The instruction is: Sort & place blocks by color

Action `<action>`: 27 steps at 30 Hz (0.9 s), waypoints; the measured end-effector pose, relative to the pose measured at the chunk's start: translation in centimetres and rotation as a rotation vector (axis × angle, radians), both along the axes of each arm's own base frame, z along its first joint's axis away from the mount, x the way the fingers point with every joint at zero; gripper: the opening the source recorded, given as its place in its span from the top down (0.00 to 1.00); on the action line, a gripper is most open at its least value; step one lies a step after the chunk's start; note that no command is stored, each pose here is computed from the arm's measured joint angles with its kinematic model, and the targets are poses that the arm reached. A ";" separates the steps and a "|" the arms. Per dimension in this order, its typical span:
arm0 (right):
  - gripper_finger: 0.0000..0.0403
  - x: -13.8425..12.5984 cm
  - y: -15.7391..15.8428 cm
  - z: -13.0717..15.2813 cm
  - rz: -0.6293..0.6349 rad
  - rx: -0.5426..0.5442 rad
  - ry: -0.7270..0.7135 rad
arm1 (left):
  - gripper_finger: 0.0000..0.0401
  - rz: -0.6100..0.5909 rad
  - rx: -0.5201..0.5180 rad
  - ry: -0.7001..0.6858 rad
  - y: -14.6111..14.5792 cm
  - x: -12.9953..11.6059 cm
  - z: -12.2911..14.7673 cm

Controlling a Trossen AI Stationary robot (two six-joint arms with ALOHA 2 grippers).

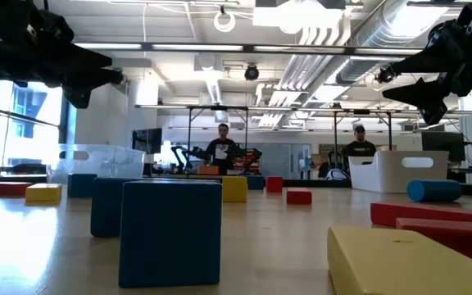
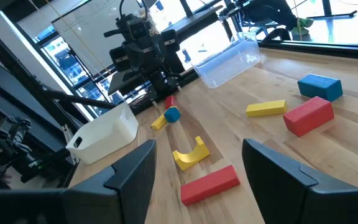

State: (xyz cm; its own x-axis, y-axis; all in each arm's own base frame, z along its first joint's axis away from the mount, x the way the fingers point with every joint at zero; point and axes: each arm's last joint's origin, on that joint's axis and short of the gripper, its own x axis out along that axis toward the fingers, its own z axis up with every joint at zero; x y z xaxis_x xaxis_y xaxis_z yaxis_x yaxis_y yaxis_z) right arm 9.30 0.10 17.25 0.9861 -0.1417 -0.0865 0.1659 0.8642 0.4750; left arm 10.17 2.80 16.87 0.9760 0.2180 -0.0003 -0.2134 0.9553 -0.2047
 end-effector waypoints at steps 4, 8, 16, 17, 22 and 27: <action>0.44 0.0 0.0 0.0 -0.002 0.020 -0.004 | 0.62 0.000 0.000 0.000 0.0 0.0 0.0; 0.44 0.0 -0.1 0.1 -0.042 0.081 -0.020 | 0.62 0.000 0.000 0.000 0.0 0.0 0.0; 0.44 0.0 -0.3 0.9 -0.111 0.137 -0.124 | 0.62 0.000 0.000 0.000 0.0 0.0 0.0; 0.44 0.0 -0.3 1.2 -0.127 0.138 -0.152 | 0.62 0.000 0.000 0.000 0.0 0.0 0.0; 0.44 -0.2 -0.6 2.1 -0.221 0.118 -0.248 | 0.62 0.000 0.000 0.000 0.0 0.0 0.0; 0.44 -0.4 -0.9 2.7 -0.324 0.136 -0.319 | 0.62 0.000 0.000 0.001 0.0 0.0 0.0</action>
State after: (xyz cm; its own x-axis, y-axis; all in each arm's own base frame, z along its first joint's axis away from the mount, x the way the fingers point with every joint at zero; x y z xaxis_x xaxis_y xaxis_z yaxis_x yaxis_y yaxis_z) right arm 8.86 -0.82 19.98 0.8733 -0.4548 0.1743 0.2440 0.7183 0.6516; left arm 10.17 2.80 16.85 0.9760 0.2180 -0.0009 -0.2135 0.9552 -0.2048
